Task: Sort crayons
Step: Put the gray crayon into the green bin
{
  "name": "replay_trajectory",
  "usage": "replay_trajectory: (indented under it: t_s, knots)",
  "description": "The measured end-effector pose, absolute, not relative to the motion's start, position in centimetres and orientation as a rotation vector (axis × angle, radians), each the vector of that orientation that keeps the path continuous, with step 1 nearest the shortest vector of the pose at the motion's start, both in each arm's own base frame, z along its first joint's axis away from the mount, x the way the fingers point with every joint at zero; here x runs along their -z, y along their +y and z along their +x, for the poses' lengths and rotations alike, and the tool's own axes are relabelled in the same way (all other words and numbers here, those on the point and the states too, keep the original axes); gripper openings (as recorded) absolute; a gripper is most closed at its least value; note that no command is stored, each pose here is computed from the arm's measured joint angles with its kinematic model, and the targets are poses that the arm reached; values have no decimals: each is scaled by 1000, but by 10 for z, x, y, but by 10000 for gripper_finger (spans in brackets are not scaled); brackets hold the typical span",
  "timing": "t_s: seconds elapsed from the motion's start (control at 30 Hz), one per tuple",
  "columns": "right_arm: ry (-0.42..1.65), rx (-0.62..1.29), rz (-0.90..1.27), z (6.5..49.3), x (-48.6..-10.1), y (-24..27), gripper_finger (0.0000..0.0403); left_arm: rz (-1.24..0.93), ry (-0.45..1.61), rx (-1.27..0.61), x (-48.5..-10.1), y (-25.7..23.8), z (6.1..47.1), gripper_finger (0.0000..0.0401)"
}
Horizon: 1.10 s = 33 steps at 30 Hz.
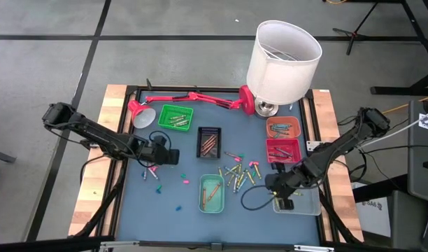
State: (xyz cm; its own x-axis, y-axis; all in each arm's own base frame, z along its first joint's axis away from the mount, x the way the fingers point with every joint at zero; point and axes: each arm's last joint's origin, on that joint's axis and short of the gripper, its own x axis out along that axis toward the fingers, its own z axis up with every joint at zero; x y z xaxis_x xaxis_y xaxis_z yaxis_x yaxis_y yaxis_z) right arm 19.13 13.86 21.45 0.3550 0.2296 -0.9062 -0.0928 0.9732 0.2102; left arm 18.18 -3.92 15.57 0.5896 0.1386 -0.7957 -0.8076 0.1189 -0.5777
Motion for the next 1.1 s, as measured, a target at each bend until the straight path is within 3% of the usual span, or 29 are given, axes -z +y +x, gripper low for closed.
replay_trajectory:
  t_s: [0.27, 0.5, 0.8, 1.1]
  knots:
    - [972, -95, 140, 218, -223, 123, 95, -1133, 422, -586, -174, -40, 200, 13]
    - [860, 18, 182, 233, -228, 106, 95, -839, 238, -635, -187, -23, 209, 13]
    - [839, 79, 220, 241, -229, 90, 95, -489, 281, -792, -188, 18, 209, 13]
    - [841, 137, 240, 247, -227, 76, 95, -328, 337, -913, -188, 51, 204, 13]
